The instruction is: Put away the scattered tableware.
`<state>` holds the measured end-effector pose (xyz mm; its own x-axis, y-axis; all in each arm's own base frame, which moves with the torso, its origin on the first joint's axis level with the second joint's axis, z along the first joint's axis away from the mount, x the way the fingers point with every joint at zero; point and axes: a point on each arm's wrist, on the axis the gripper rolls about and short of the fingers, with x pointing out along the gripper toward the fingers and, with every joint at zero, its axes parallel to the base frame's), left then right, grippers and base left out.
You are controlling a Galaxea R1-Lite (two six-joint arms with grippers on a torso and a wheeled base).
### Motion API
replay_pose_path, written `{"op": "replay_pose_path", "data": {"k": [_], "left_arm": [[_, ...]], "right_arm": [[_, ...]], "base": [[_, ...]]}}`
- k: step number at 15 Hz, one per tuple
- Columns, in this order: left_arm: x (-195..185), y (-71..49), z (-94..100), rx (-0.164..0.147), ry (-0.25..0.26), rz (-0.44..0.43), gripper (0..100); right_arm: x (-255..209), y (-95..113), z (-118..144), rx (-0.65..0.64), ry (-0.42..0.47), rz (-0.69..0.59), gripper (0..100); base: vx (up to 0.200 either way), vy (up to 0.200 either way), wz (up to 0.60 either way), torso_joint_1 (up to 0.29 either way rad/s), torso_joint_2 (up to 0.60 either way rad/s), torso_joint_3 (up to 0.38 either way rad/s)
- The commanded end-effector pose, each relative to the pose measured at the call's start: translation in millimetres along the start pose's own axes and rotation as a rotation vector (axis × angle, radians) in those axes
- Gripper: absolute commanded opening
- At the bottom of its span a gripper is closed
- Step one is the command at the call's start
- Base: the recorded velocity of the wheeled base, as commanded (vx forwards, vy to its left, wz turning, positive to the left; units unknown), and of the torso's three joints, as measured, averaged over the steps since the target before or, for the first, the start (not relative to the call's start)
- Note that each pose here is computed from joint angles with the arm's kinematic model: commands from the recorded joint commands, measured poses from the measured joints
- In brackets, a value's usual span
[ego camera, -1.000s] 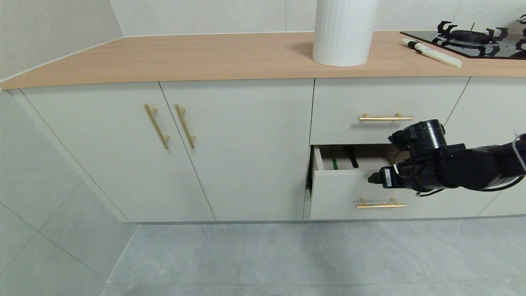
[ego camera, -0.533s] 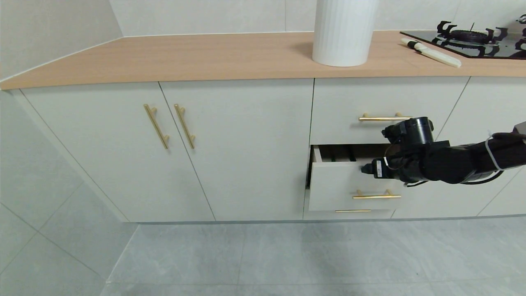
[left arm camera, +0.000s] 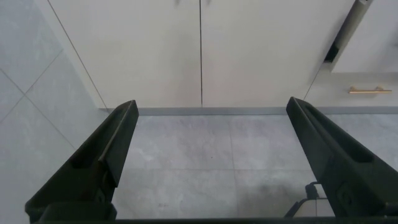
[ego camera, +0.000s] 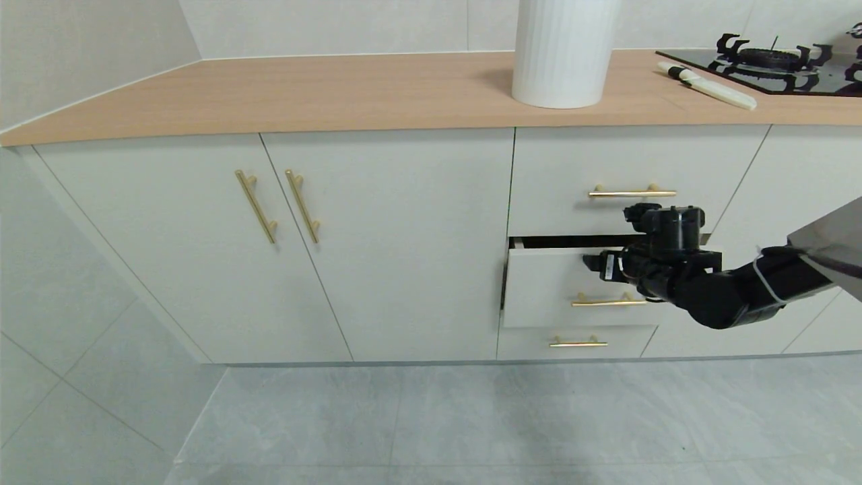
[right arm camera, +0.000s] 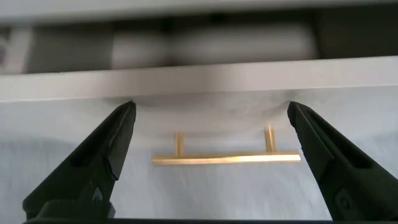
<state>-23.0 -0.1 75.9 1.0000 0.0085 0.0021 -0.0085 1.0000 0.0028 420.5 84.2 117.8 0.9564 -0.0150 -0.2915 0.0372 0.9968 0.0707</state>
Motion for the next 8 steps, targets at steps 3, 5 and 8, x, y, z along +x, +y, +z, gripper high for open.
{"op": "replay_pose_path", "data": {"k": [3,5,8], "left_arm": [[0,0.0,0.0,0.000,0.001,0.001,100],[0,0.0,0.0,0.000,0.001,0.001,100],[0,0.0,0.0,0.000,0.001,0.001,100]], "right_arm": [[16,0,-20,-0.002,0.000,-0.030,100],[20,-1,-19,0.003,-0.013,-0.056,100],[26,-1,-18,0.014,-0.050,-0.066,100]], "base": [[0.000,0.000,0.00,0.000,0.00,0.000],[0.000,0.000,0.00,0.000,0.00,0.000],[0.000,0.000,0.00,0.000,0.00,0.000]]}}
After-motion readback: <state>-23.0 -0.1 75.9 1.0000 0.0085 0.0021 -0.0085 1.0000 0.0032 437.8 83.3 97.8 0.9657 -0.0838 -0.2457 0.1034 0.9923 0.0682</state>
